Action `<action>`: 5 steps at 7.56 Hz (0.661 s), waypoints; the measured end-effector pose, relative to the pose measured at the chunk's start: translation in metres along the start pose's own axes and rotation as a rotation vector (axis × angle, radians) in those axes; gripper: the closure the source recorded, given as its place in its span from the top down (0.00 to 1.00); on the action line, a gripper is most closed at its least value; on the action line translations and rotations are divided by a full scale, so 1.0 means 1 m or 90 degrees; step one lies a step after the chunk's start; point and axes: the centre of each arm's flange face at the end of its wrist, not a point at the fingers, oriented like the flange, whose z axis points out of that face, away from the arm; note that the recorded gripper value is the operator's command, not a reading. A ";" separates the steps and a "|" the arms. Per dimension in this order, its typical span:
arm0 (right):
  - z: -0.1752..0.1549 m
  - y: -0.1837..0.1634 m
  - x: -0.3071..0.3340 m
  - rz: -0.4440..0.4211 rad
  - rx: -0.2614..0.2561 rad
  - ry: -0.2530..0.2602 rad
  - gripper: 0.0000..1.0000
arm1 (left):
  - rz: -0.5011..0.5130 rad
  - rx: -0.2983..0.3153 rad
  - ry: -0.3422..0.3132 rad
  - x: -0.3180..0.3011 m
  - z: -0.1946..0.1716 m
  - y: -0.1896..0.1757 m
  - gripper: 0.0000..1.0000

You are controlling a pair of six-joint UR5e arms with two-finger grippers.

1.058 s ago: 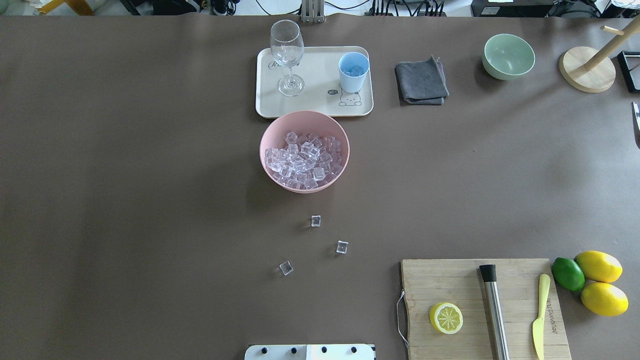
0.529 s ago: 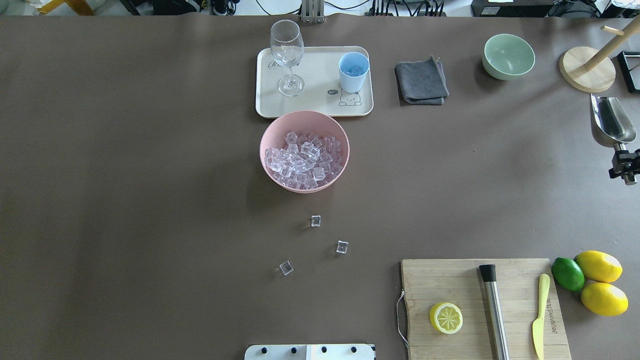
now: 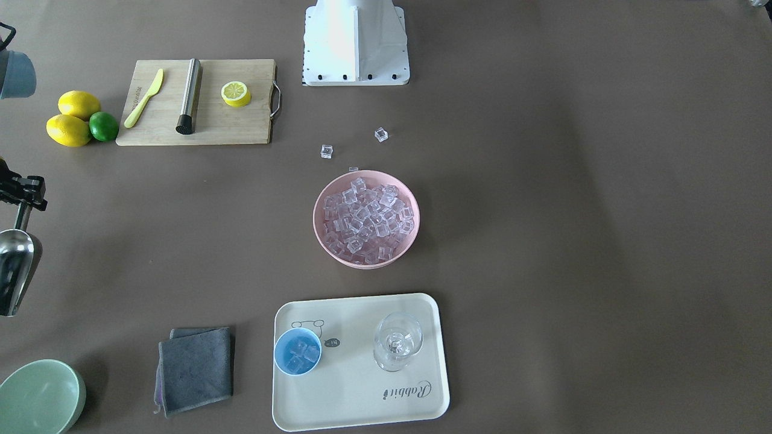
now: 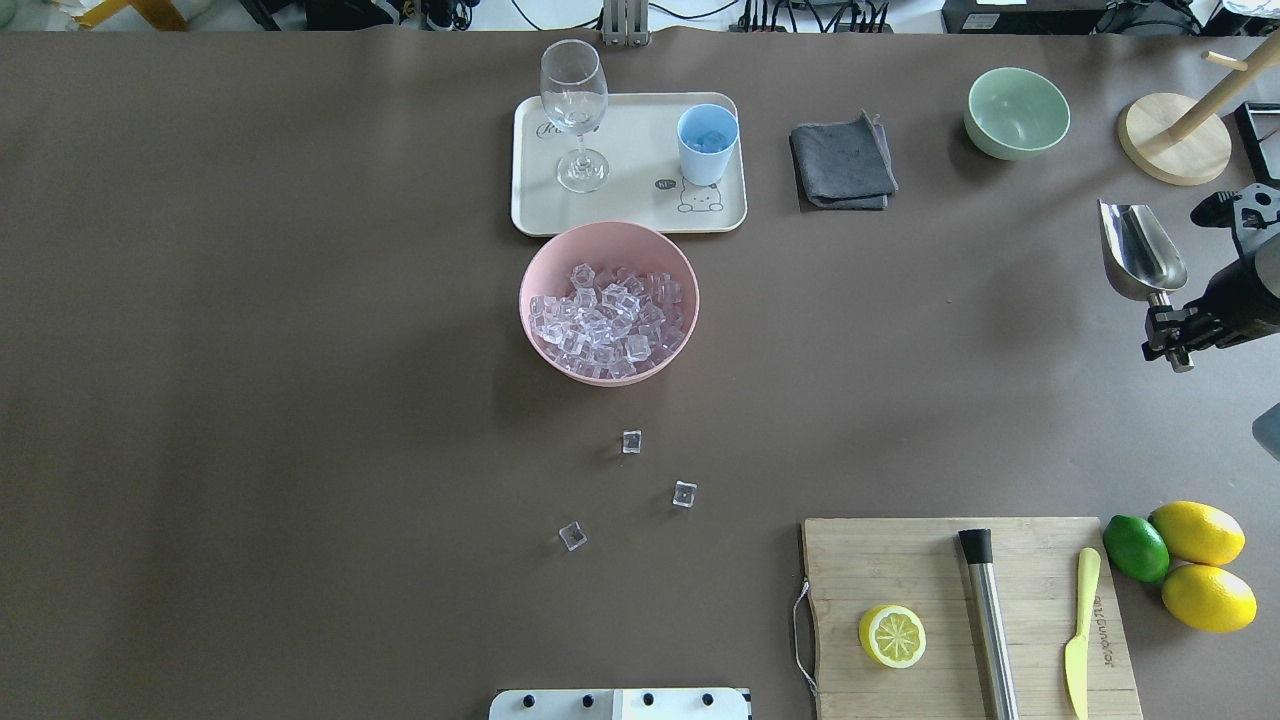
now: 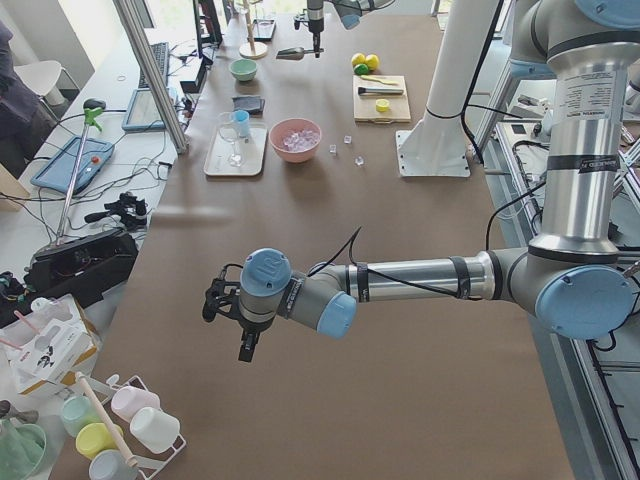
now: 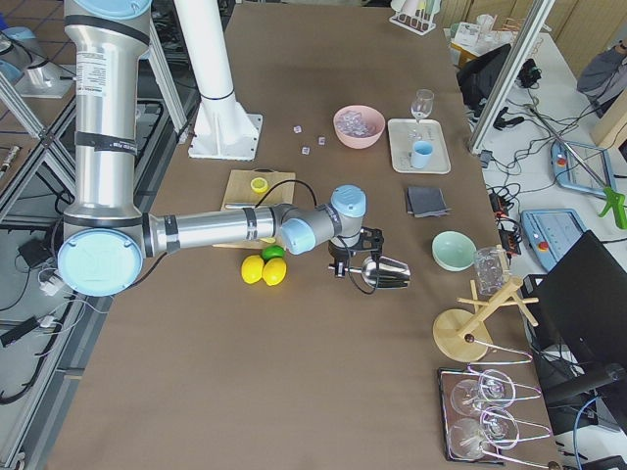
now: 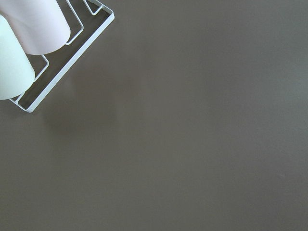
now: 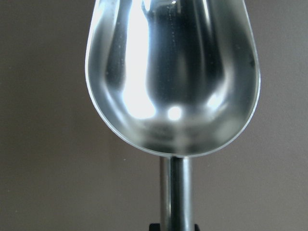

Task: Put ice in cup with scoop
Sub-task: 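Lower the scoop onto the table beyond the green bowl and release it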

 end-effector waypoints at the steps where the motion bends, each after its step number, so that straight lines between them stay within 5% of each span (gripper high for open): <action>1: 0.003 -0.001 -0.003 -0.007 -0.002 0.001 0.49 | 0.000 0.000 0.000 0.000 0.000 0.000 0.99; 2: 0.007 0.000 0.001 -0.013 -0.006 0.006 0.58 | 0.000 0.000 0.000 0.000 0.000 0.000 0.99; 5: 0.009 0.002 0.010 -0.032 -0.014 0.009 0.61 | 0.001 0.000 0.000 0.001 0.001 -0.001 0.99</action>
